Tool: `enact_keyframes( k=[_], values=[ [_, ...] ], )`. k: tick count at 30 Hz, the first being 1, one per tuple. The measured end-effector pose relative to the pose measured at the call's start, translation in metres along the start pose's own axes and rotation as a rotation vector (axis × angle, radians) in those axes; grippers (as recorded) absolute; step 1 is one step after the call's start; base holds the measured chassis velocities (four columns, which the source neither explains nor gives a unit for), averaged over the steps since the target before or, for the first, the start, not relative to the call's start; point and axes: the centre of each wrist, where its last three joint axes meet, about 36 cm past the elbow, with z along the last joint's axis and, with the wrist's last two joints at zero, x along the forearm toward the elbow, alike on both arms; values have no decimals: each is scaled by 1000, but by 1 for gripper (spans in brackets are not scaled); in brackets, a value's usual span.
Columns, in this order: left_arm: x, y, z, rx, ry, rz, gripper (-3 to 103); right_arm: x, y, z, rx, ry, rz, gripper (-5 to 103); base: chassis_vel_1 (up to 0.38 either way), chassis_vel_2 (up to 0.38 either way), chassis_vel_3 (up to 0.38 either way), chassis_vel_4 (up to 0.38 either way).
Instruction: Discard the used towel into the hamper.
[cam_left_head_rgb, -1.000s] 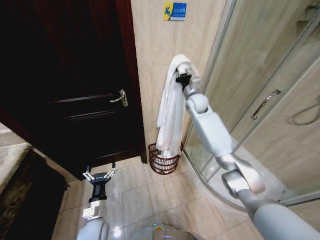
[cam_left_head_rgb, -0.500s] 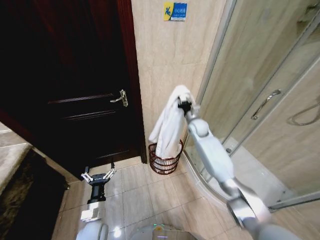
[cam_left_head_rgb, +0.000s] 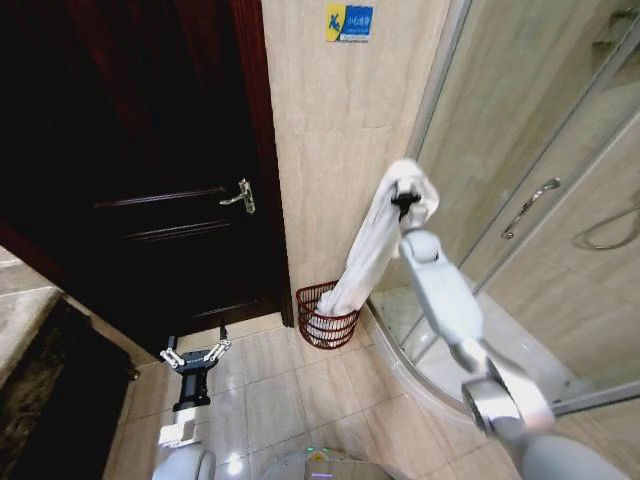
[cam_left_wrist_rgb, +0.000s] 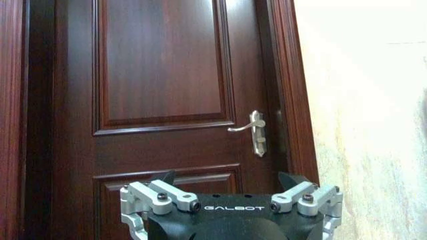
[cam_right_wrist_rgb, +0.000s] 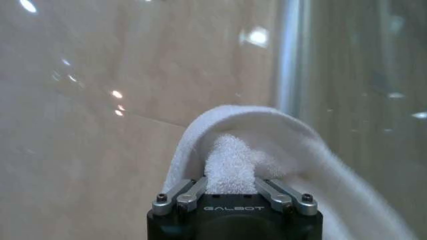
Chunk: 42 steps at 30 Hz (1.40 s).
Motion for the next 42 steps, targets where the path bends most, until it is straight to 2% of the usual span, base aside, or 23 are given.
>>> enact_keyframes(
  k=[3,4,8,9,11,14,17,18,20,23,24,28,30,31,35,37,42],
  values=[
    [1,0,0,-4,-4,4,100,34,46,27,-51,53,-113,14,0,0,0,0],
    [1,0,0,-4,-4,4,100,34,46,27,-51,53,-113,14,0,0,0,0],
    [3,-1,1,-8,-7,9,100,69,98,52,-123,61,-245,14,0,0,0,0],
    [3,-1,1,-8,-7,9,100,69,98,52,-123,61,-245,14,0,0,0,0],
    [3,-1,1,-9,-6,9,100,80,123,50,-219,72,-301,14,0,0,0,0],
    [3,-1,2,-9,-5,10,100,76,134,34,-348,65,-303,14,0,0,0,0],
    [3,-1,3,-8,-4,9,100,63,124,26,-383,66,-261,14,0,0,0,0],
    [3,-1,3,-8,-4,9,100,63,124,26,-383,66,-261,14,0,0,0,0],
    [2,-2,5,-6,-2,8,100,52,102,37,-349,93,-190,14,0,0,0,0],
    [1,-3,7,-3,0,8,100,55,70,77,-216,131,-126,14,0,0,0,0],
    [1,-3,7,-3,0,8,100,55,70,77,-216,131,-126,14,0,0,0,0],
    [1,-4,9,-1,5,9,100,77,37,133,-27,166,-99,14,0,0,0,0],
    [1,-4,10,-1,6,9,100,78,36,136,-16,166,-97,14,0,0,0,0],
    [2,-4,10,-1,9,9,100,80,31,144,24,156,-97,14,0,0,0,0],
    [3,-4,12,-2,13,8,100,74,35,141,38,111,-109,14,0,0,0,0],
    [3,-3,13,-2,13,5,100,69,49,130,19,75,-146,14,0,0,0,0],
    [1,-3,7,-2,4,1,100,76,71,124,-20,87,-217,14,0,0,0,0]
  ],
)
